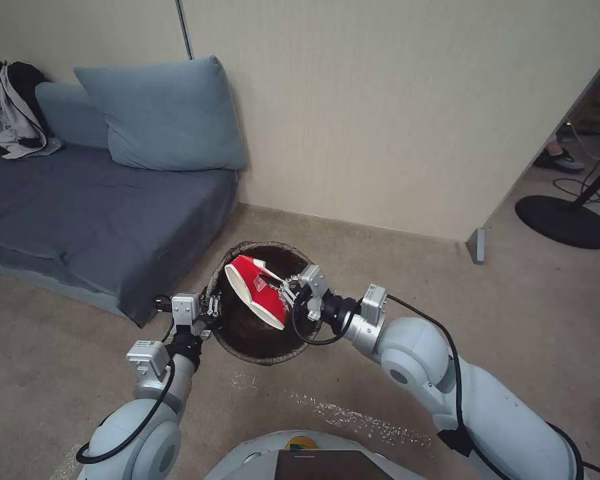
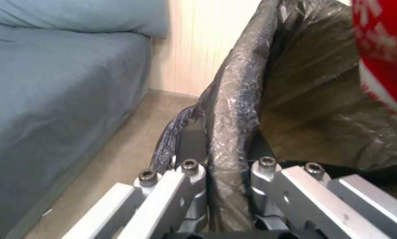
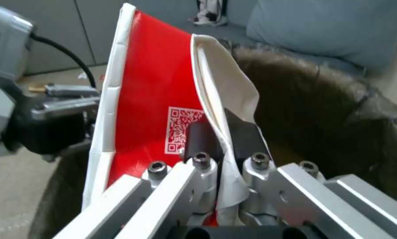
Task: Pick up the trash bin, then pick up the garbage from the floor and place it into the trash bin.
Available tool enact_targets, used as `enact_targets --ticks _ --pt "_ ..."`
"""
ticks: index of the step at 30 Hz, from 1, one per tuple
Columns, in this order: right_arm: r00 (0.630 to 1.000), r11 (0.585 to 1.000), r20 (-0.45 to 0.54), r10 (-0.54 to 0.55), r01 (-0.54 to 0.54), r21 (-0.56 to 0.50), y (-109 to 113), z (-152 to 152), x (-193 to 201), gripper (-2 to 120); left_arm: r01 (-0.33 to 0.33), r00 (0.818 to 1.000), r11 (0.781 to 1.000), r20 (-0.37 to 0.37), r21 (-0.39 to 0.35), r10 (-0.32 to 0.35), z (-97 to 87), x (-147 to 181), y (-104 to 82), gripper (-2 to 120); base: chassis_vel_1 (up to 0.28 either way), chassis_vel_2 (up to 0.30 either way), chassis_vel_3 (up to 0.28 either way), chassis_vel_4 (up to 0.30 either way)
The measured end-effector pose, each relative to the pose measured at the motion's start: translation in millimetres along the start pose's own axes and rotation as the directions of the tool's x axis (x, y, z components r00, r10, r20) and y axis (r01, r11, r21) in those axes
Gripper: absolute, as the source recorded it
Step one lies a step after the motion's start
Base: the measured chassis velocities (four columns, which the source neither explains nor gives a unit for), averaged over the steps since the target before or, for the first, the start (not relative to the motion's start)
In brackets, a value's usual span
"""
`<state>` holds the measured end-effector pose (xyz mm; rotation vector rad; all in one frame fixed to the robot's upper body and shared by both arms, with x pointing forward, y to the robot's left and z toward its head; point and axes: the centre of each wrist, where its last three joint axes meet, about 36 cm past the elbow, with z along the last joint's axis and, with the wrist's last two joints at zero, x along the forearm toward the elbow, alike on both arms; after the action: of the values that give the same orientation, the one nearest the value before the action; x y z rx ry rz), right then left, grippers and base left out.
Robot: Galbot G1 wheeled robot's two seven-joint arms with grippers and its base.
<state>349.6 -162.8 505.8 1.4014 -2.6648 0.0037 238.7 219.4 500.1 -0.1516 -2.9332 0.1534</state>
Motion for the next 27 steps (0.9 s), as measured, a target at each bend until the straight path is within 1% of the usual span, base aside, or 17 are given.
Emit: enact_targets --ticks 3,6,7,8,11,12,16,17,20,21,23,24,25,26,27 --pt "1.0 1.0 -0.005 0.01 -0.01 0.008 -0.8 1.8 -0.8 1 -0.001 1.0 1.0 0.002 0.0 0.001 -0.7 0.1 0.1 7 0.0 0.0 0.0 0.0" --pt "1.0 1.0 -0.006 0.021 -0.021 0.008 -0.8 2.9 -0.7 14 -0.003 1.0 1.0 0.004 0.001 0.003 -1.6 0.2 0.2 7 0.0 0.0 0.0 0.0" --pt "1.0 1.0 -0.006 0.021 -0.021 0.008 -0.8 2.9 -0.7 14 -0.003 1.0 1.0 0.004 0.001 0.003 -1.6 0.2 0.2 7 0.0 0.0 0.0 0.0" --pt "1.0 1.0 -0.006 0.023 -0.023 0.008 -1.0 3.0 -0.4 17 -0.004 1.0 1.0 0.005 0.002 0.004 -1.9 0.1 0.2 7 0.0 0.0 0.0 0.0" --pt "1.0 1.0 -0.003 0.024 -0.024 0.012 -0.4 1.8 0.9 31 -0.005 1.0 1.0 0.006 0.004 0.005 -2.4 0.0 0.2 7 0.0 0.0 0.0 0.0" --pt "1.0 1.0 -0.003 0.024 -0.024 0.012 -0.4 1.8 0.9 31 -0.005 1.0 1.0 0.006 0.004 0.005 -2.4 0.0 0.2 7 0.0 0.0 0.0 0.0" --pt "1.0 1.0 0.004 0.023 -0.023 0.016 1.0 -0.9 2.1 48 -0.004 1.0 1.0 0.006 0.007 0.004 -2.7 -0.2 0.1 7 0.0 0.0 0.0 0.0" --pt "1.0 1.0 0.004 0.023 -0.023 0.016 1.0 -0.9 2.1 48 -0.004 1.0 1.0 0.006 0.007 0.004 -2.7 -0.2 0.1 7 0.0 0.0 0.0 0.0" --pt "1.0 1.0 0.011 0.024 -0.024 0.02 1.3 -2.7 2.7 64 -0.003 1.0 1.0 0.003 0.01 0.003 -2.7 -0.3 0.0 7 0.0 0.0 0.0 0.0" --pt "1.0 1.0 0.011 0.024 -0.024 0.02 1.3 -2.7 2.7 64 -0.003 1.0 1.0 0.003 0.01 0.003 -2.7 -0.3 0.0 7 0.0 0.0 0.0 0.0" --pt "0.999 0.999 0.026 0.027 -0.027 0.025 1.5 -7.1 4.6 75 -0.002 1.0 1.0 0.003 0.01 0.002 -2.9 -0.4 0.1 7 0.0 0.0 0.0 0.0" --pt "0.999 0.999 0.026 0.027 -0.027 0.025 1.5 -7.1 4.6 75 -0.002 1.0 1.0 0.003 0.01 0.002 -2.9 -0.4 0.1 7 0.0 0.0 0.0 0.0" --pt "0.999 0.999 0.036 0.028 -0.029 0.026 1.7 -10.5 6.2 78 -0.002 1.0 1.0 0.003 0.01 0.002 -3.0 -0.5 0.0 7 0.0 0.0 0.0 0.0" --pt "0.998 0.999 0.054 0.029 -0.031 0.024 2.6 -16.4 9.4 84 -0.003 1.0 1.0 0.003 0.011 0.003 -3.0 -0.7 0.0 7 0.0 0.0 0.0 0.0" --pt "0.998 0.999 0.054 0.029 -0.031 0.024 2.6 -16.4 9.4 84 -0.003 1.0 1.0 0.003 0.011 0.003 -3.0 -0.7 0.0 7 0.0 0.0 0.0 0.0"
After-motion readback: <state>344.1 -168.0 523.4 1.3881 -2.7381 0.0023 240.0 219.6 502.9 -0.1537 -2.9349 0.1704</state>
